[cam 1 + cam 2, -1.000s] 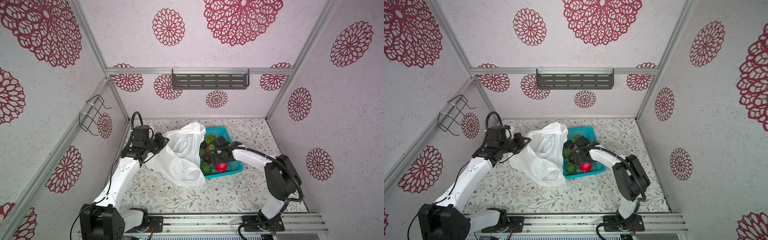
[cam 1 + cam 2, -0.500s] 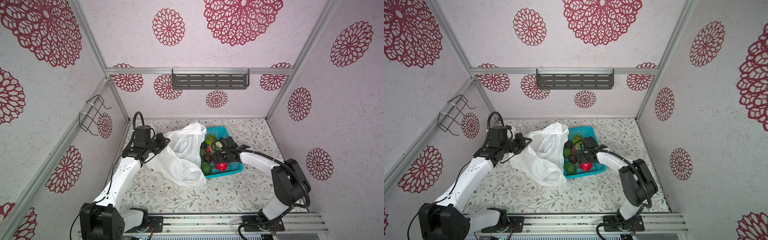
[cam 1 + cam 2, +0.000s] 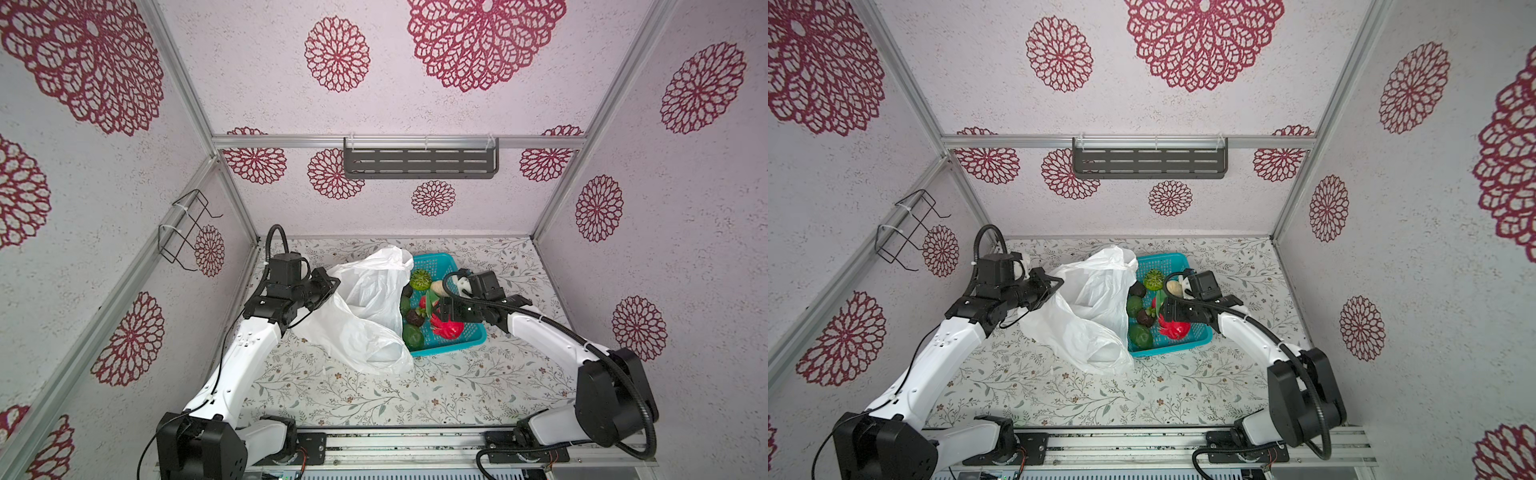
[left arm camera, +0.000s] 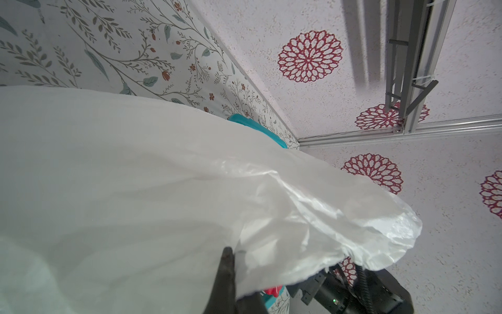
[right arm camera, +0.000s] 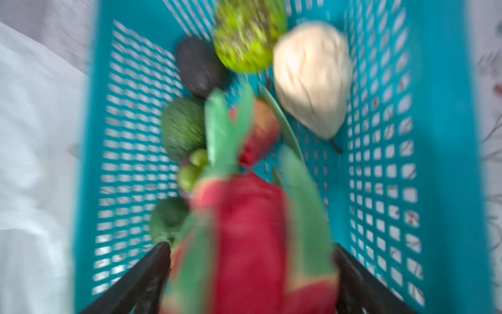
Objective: Place the fruits into the plastic bag
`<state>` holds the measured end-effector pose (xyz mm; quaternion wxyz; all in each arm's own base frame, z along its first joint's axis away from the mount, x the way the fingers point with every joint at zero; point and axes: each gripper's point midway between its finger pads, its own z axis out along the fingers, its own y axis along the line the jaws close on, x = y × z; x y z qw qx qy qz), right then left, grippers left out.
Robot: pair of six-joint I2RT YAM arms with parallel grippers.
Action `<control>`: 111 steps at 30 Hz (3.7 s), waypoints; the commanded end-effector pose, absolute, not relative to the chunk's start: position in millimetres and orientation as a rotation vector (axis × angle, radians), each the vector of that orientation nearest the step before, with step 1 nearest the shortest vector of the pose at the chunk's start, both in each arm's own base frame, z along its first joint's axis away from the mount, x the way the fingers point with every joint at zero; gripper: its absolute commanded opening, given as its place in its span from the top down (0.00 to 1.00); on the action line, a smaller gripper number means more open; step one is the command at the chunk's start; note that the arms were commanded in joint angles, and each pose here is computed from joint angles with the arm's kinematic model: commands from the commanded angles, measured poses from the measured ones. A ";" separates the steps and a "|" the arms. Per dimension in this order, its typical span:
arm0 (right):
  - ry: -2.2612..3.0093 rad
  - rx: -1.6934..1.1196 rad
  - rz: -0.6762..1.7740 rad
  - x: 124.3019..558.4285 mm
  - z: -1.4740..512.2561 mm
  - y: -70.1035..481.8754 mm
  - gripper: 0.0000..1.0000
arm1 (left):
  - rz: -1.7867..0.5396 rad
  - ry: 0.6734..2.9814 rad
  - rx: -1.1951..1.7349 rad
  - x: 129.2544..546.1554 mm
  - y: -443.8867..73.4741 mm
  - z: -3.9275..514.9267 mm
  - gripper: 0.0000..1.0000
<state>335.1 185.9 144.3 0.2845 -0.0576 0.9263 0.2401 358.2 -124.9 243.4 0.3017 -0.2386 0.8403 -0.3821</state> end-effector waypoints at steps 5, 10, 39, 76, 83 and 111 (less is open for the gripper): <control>2.256 -0.238 0.892 329.2 214.8 208.7 1.00 | -1.018 2.223 -0.624 358.2 -127.7 244.8 1.00; 2.360 -0.244 0.771 331.8 194.8 201.8 0.48 | -1.019 2.233 -0.624 359.6 -129.5 241.2 1.00; 2.874 -0.340 -0.054 322.3 41.5 174.6 0.01 | -0.991 2.277 -0.614 361.6 -130.6 226.4 1.00; 2.293 -0.426 0.995 304.1 223.2 240.4 1.00 | -1.007 2.277 -0.607 362.1 -133.6 229.4 1.00; 2.237 -0.705 1.256 247.1 241.3 282.2 1.00 | -1.039 2.269 -0.599 364.8 -138.4 235.7 1.00; 1.985 -0.473 1.277 359.1 279.3 404.9 1.00 | -1.465 2.162 -0.395 333.8 -182.2 277.5 1.00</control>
